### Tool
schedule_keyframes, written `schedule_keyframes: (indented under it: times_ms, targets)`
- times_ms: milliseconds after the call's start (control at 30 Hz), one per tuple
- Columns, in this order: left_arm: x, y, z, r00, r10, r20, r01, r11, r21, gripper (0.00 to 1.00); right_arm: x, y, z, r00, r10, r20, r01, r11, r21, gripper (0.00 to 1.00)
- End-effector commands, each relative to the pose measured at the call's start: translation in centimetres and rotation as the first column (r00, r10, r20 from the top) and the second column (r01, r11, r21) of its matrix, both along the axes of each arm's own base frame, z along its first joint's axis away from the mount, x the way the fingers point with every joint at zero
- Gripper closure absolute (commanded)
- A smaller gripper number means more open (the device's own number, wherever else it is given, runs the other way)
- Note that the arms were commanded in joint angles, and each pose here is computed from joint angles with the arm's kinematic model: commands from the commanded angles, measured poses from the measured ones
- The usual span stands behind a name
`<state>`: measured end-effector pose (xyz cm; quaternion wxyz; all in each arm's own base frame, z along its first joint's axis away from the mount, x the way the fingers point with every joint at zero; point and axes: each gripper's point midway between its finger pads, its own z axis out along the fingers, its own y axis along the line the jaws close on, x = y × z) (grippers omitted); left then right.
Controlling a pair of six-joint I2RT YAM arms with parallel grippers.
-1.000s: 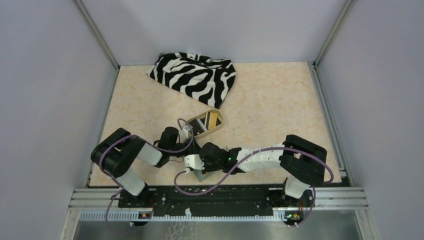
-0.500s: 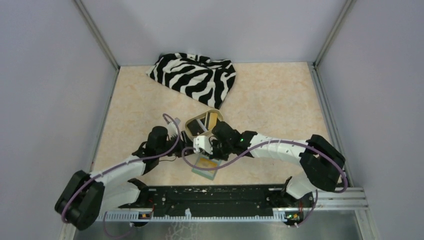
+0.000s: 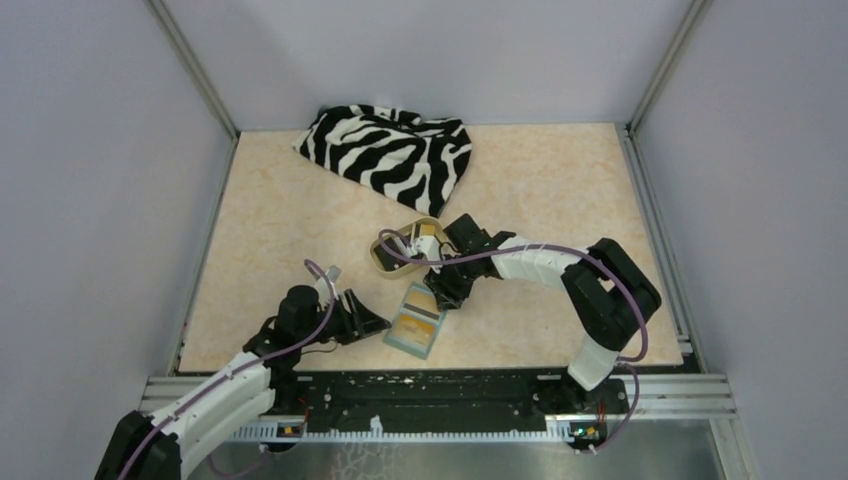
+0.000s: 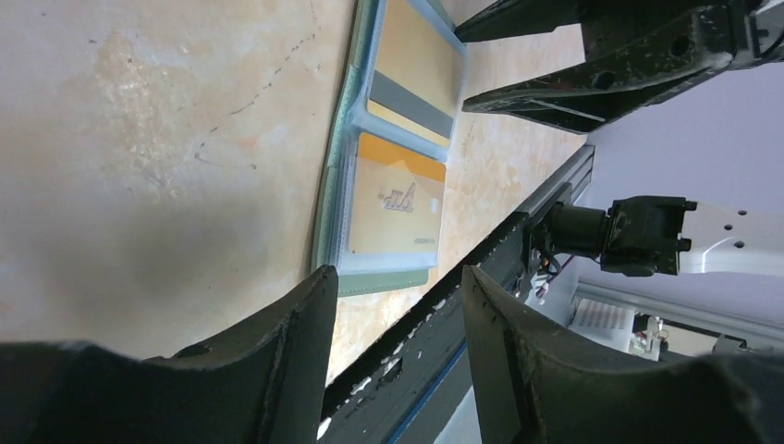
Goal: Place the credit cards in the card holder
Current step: Close the card holder at the center of the board.
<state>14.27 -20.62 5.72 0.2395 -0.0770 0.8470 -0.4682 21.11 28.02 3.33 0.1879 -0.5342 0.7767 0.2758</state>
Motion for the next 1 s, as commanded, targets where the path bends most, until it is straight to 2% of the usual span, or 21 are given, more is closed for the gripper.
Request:
schedule_keyframes:
  times_ms: [0, 100, 233, 467, 667, 967]
  targets:
    - [-1.5, 0.4, -1.0, 0.991, 0.016, -0.13, -0.016, 1.0, 0.001, 0.42, 1.0, 1.1, 0.2, 0.997, -0.067, -0.049, 0.067, 0.998, 0.012, 0.55]
    - [-2.8, 0.7, -2.1, 0.978, 0.006, -0.206, -0.004, 1.0, 0.008, 0.42, 0.7, 1.0, -0.5, 0.994, -0.072, -0.079, 0.073, 0.997, -0.001, 0.58]
    - [-4.2, 1.0, -3.3, 0.957, -0.005, -0.29, 0.015, 0.999, 0.029, 0.42, 0.9, 0.5, -1.1, 0.992, -0.102, -0.075, 0.099, 0.994, -0.036, 0.75]
    - [-4.5, 1.1, -3.0, 0.926, 0.036, -0.376, -0.026, 0.999, 0.033, 0.4, 2.1, -1.6, -2.4, 0.968, -0.244, -0.056, 0.237, 0.965, -0.113, 0.9]
    - [-4.3, 0.5, -3.3, 0.881, 0.097, -0.463, -0.113, 0.994, -0.008, 0.39, 1.9, -1.5, -2.2, 0.963, -0.258, -0.082, 0.25, 0.963, -0.099, 0.91]
    - [-2.0, -0.2, -4.4, 0.896, 0.156, -0.415, -0.168, 0.986, 0.008, 0.41, 1.5, -1.2, -2.1, 0.963, -0.245, -0.109, 0.236, 0.968, -0.084, 0.91]
